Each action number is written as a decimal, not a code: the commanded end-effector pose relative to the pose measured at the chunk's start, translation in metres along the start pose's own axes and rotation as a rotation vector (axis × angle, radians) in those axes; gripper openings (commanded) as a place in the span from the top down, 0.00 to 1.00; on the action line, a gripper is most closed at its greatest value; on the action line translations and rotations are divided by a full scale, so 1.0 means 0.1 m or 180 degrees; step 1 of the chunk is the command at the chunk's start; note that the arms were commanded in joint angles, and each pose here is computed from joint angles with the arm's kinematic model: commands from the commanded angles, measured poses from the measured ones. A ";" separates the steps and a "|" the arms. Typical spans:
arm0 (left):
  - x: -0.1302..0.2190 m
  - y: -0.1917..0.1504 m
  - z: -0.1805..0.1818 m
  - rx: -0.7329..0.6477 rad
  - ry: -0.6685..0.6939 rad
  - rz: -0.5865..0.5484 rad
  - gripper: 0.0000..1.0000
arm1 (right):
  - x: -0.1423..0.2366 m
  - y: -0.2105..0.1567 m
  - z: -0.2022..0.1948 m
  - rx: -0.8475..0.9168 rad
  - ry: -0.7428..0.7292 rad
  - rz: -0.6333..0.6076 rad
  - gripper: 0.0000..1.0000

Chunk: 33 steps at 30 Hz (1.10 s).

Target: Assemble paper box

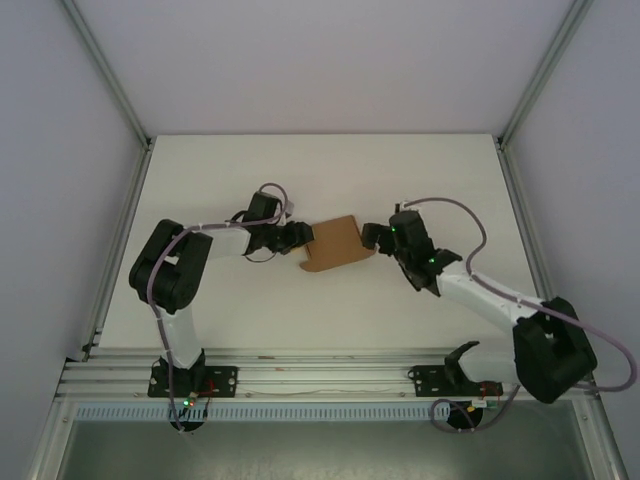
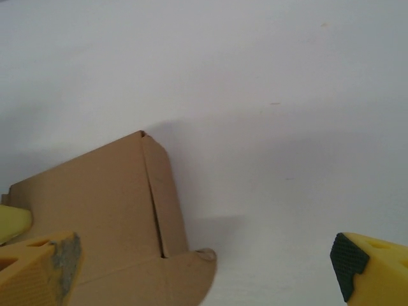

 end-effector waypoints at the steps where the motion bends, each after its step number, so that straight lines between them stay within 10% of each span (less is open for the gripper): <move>1: -0.01 -0.01 0.12 0.0034 -0.0153 0.0044 0.61 | -0.10 0.00 0.16 -0.0178 0.0420 0.0382 0.01; 26: 0.03 0.01 0.37 0.0261 -0.0478 0.0020 0.82 | -0.73 -0.16 0.51 -0.0966 0.1603 0.1666 0.13; 33: 0.08 0.07 0.27 0.0092 -0.0539 -0.0022 0.79 | -0.74 0.03 0.72 -0.1198 0.2182 0.1548 0.33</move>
Point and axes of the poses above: each hand's point on the last joint's axis, 136 mm out from that joint toward the fingers, its own x axis back along the fingers, its own z axis along the line the jaws close on, y = z × x, the point moved 5 cm from there along x, back along the fingers, and after that the axes turned 2 degrees about x, right-handed, at the moved point
